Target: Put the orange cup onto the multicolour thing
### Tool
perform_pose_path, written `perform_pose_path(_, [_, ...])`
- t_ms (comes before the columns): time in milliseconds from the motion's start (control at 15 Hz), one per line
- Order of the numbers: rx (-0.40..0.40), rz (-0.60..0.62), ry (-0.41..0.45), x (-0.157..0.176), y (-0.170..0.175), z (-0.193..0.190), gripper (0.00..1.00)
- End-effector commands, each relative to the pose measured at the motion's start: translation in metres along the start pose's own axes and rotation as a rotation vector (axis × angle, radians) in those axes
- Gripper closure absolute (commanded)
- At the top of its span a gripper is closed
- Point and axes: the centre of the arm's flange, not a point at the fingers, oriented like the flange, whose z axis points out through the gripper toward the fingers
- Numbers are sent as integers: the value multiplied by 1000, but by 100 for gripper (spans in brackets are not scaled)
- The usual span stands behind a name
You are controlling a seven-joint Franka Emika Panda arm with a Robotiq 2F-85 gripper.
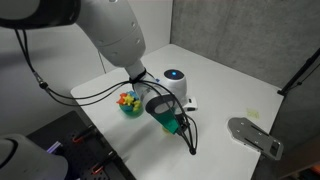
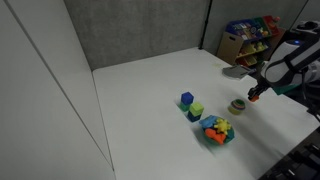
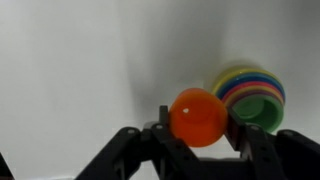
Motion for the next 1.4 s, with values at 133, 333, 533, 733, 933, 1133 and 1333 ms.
perform_pose_path(133, [8, -29, 5, 23, -38, -37, 70])
perform_pose_path(333, [8, -41, 2, 33, -52, -34, 70])
perform_pose_path(533, [10, -49, -2, 38, -60, -27, 70])
perform_pose_path(733, [8, -52, -7, 40, -65, -21, 70])
perform_pose_path(933, [4, -57, -11, 41, -67, -11, 70])
perform_pose_path(1133, [3, -58, -19, 43, -69, -2, 70])
perform_pose_path(1333, [4, -57, -35, 42, -69, 6, 70])
